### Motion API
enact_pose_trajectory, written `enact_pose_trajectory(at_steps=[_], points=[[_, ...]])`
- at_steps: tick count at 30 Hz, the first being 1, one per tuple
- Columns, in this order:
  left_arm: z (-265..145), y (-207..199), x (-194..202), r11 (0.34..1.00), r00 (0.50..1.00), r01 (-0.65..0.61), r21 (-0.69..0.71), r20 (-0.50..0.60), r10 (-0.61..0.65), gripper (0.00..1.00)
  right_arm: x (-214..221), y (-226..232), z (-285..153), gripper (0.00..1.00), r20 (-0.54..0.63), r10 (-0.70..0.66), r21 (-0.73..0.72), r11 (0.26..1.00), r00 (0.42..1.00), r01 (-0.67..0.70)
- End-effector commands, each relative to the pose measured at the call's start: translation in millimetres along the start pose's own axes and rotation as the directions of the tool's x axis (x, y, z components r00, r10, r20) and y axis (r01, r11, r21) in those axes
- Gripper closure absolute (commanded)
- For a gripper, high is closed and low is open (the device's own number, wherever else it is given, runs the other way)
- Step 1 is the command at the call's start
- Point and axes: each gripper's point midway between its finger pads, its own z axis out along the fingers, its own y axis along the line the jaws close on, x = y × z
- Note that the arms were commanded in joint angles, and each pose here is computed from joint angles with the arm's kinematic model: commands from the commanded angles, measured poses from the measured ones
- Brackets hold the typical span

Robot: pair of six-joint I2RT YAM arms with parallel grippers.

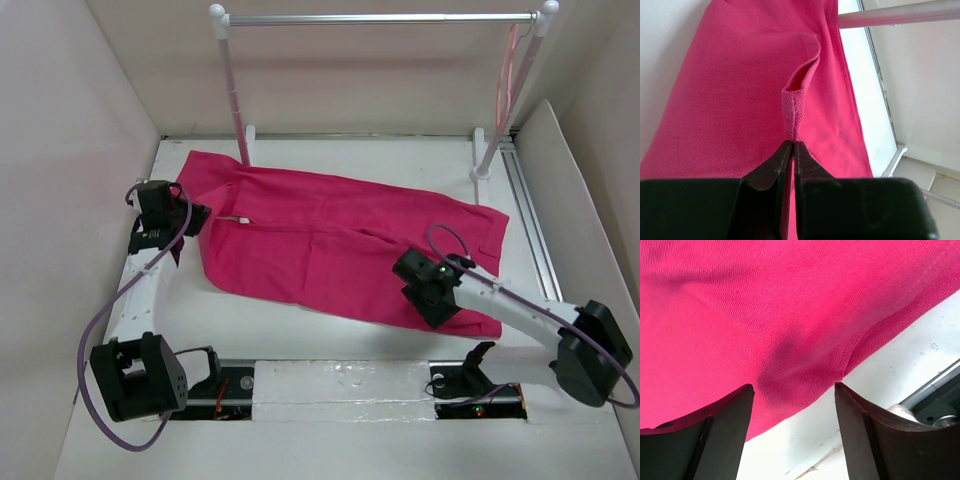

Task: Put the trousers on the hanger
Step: Fold the trousers at the center of the board.

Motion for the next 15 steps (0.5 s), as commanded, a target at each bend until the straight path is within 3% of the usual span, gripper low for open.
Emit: enact_pose_trajectory(at_steps=[1, 12, 13, 15], points=[[0.6, -19.9, -7.9, 0.998, 1.000, 0.005, 0.061, 0.006, -0.006, 1.00, 4.2, -9.1, 6.1, 0.28, 0.000, 0.068, -0.027, 0.997, 0.998, -0.068], [4.5, -11.0, -21.8, 1.000, 0.998, -0.022, -0.013, 0.064, 0.022, 1.00, 48.6, 1.9, 28.0, 0.31, -0.077, 0.131, -0.003, 0.991, 0.988, -0.131], [6.7, -7.8, -23.3, 0.999, 0.997, -0.022, -0.030, 0.072, 0.024, 1.00, 52.6, 0.6, 29.5, 0.33, -0.081, 0.121, 0.004, 0.993, 0.989, -0.121], [8.4, -4.7, -25.1, 0.999, 0.996, -0.023, -0.046, 0.081, 0.027, 1.00, 56.6, 1.2, 32.9, 0.50, -0.075, 0.107, 0.006, 0.994, 0.991, -0.106]])
